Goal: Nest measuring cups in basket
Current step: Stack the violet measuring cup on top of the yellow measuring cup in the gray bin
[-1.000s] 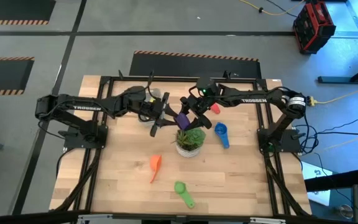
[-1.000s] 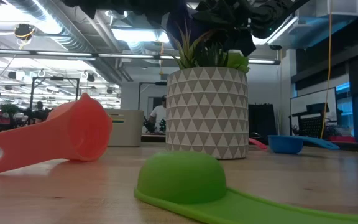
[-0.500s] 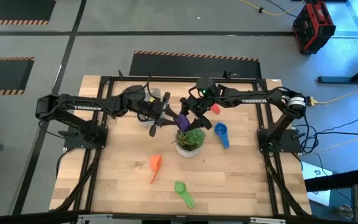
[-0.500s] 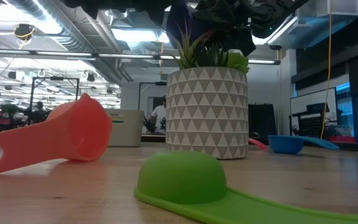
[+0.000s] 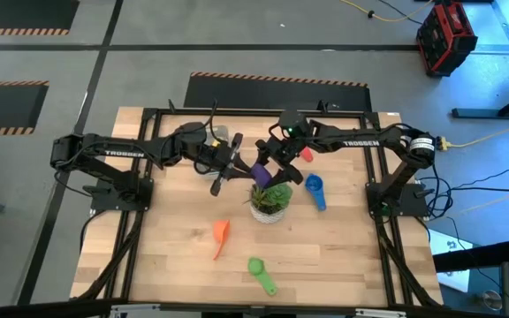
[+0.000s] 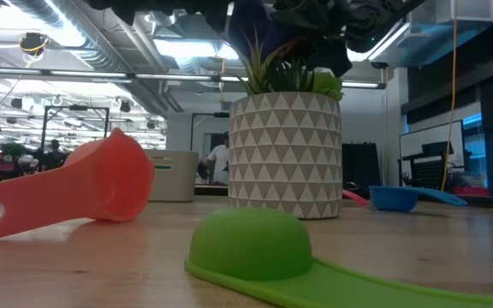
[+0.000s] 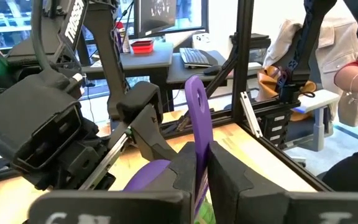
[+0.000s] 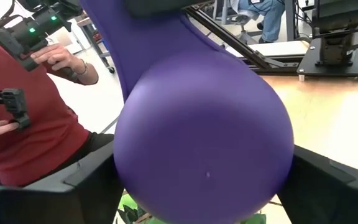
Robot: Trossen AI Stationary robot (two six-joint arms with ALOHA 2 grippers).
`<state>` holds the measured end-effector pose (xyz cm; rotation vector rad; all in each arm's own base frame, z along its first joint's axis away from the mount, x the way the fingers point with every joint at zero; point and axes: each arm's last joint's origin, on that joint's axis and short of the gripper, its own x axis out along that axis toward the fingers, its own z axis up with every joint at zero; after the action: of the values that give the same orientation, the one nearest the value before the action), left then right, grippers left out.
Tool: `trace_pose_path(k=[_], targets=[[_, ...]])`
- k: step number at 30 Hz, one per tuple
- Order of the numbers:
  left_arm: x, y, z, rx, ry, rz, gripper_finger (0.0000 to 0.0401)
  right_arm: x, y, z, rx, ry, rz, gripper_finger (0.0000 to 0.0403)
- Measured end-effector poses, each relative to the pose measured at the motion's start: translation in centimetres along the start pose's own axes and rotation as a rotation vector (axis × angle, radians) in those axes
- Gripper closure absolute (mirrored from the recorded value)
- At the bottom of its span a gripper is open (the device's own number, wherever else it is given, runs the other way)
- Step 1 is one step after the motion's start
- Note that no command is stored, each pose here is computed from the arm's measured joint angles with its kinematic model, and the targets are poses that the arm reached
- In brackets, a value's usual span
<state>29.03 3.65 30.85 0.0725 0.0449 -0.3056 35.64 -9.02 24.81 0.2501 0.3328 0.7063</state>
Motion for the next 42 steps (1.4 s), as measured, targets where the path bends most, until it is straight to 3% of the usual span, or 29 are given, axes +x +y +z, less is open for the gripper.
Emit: trace_pose_path(k=[21,25,29,42], targets=[[0.0,0.0,0.0,-0.002,0.001,0.007,0.0382,0.0,0.0,-0.1,0.009,0.005,0.000,0.0042],[-0.1,0.1,-0.1,-0.014,0.009,0.009,0.0383,0.2,-0.2,-0.2,0.108,0.014,-0.131,0.0042],[-0.1,0.2,0.0,-0.008,0.003,0.036,0.0388,0.0,-0.6,-0.2,0.060,0.010,-0.198,0.0042],[0.0,0.1,0.0,-0.012,0.004,0.020,0.0397,-2.1,-0.7,0.6,0.107,-0.028,-0.134,0.0042]])
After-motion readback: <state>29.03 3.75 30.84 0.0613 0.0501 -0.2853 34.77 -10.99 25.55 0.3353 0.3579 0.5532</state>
